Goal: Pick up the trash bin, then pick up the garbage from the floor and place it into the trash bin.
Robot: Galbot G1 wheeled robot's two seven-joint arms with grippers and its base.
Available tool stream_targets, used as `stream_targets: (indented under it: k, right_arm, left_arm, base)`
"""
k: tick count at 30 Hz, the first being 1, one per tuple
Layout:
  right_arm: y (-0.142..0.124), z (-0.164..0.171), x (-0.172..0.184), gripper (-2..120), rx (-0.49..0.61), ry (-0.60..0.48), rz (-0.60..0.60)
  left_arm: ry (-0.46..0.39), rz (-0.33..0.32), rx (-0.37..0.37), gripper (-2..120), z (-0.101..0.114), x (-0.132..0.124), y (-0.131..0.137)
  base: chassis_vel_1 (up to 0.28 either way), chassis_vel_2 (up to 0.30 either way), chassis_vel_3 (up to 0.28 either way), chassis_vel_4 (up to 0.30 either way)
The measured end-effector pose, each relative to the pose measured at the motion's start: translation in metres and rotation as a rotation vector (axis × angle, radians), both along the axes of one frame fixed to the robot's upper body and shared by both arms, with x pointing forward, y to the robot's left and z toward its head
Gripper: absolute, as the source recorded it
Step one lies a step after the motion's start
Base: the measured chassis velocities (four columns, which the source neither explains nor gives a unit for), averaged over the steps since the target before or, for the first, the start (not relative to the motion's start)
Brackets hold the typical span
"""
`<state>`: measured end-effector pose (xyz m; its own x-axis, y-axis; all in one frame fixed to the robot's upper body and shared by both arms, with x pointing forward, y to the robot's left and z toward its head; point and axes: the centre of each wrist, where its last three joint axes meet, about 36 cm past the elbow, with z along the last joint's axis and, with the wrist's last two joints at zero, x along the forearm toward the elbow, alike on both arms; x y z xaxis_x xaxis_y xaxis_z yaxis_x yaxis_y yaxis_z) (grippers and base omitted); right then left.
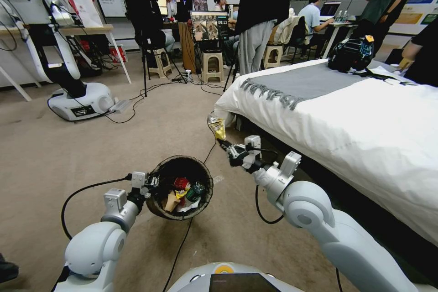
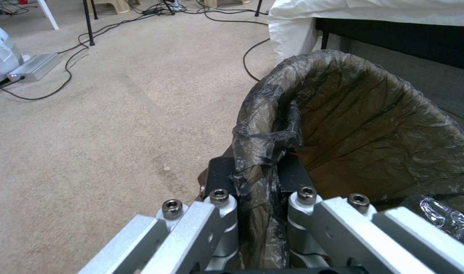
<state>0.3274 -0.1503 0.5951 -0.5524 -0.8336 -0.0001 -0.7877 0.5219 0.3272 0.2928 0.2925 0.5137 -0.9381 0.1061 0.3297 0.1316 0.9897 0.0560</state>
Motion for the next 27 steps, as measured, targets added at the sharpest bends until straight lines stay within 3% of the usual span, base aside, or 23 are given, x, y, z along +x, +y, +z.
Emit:
stream_targets:
  k: [13,27]
  right_arm:
    - [0.025,0.004,-0.008,0,-0.002,0.108,0.117]
    - [0.045,-0.02,-0.015,0,-0.057,0.205,0.098]
  left_arm:
    - [0.003,0.008,0.0,6,-0.001,0.001,0.001]
    - [0.002,0.007,-0.006,6,-0.002,0.004,0.0]
  base:
    - [0.0,0.0,0.0,0.0]
    - [0.0,0.0,0.0,0.0]
